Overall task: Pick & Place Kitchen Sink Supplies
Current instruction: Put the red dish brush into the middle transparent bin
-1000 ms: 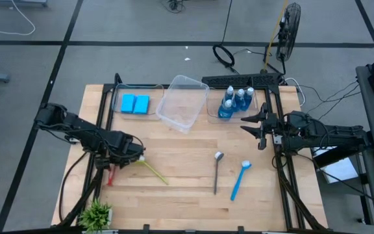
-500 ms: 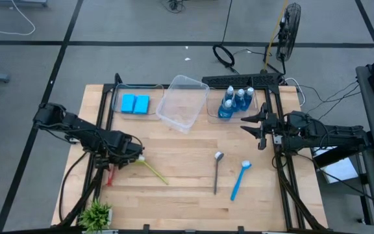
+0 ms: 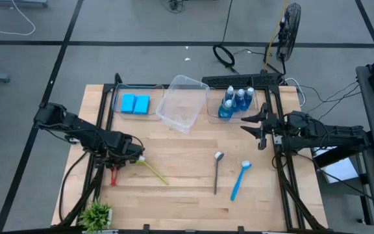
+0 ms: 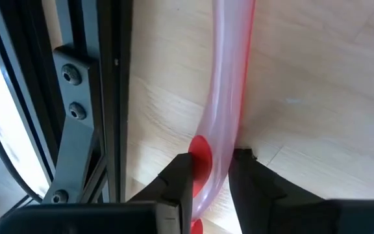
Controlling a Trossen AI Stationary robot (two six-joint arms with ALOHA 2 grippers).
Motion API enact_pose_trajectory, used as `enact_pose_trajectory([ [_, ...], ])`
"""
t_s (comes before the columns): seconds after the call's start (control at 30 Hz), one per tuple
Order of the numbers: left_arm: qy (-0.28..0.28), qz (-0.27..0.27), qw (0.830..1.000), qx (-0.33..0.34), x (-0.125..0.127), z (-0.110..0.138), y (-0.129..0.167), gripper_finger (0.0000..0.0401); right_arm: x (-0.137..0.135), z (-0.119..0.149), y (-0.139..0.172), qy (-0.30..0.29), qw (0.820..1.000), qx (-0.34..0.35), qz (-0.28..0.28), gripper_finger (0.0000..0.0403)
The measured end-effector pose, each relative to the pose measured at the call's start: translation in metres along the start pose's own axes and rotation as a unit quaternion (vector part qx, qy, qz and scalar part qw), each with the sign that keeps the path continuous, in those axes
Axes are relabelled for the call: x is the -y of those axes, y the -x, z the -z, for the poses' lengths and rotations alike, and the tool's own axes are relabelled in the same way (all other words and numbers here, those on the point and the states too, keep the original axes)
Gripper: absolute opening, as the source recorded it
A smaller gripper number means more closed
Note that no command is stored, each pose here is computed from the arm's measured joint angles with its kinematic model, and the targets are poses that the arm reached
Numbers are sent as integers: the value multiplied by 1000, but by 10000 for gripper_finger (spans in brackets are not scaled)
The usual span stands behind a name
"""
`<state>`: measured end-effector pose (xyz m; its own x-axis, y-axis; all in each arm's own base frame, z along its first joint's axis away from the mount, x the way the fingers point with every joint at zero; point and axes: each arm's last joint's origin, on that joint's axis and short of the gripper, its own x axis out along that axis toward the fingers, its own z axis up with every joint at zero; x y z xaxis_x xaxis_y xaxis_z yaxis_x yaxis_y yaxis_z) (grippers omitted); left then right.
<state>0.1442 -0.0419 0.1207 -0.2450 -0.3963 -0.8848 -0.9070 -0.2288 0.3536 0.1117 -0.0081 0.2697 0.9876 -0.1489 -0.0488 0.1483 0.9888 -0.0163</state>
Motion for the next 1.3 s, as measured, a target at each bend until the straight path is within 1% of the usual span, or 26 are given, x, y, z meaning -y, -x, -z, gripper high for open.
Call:
enact_pose_trajectory([
  [0.13,-7,3,1000,2,1,2,2,92,0,0,0,0,1000,0,0,130],
  [0.2,-11,5,1000,7,2,3,4,88,0,0,0,0,1000,0,0,130],
  [0.3,-31,17,999,17,4,5,8,75,0,0,0,0,1000,0,0,130],
  [0.4,-38,37,998,27,8,8,12,73,0,0,0,0,1000,0,0,130],
  [0.57,-63,88,993,50,17,15,21,93,0,0,0,0,1000,0,0,130],
  [0.7,-78,123,987,67,23,18,27,81,0,0,0,-3,1000,0,0,130],
  [0.8,-78,125,987,71,23,18,27,65,0,0,0,-15,1000,0,0,130],
  [1.07,-80,125,986,74,21,19,29,64,0,0,0,-26,1000,0,0,130],
  [1.2,-91,129,984,87,17,24,44,63,0,0,0,-26,1000,0,0,130],
  [1.3,-82,104,986,99,6,27,59,63,0,0,0,-26,1000,0,0,130],
])
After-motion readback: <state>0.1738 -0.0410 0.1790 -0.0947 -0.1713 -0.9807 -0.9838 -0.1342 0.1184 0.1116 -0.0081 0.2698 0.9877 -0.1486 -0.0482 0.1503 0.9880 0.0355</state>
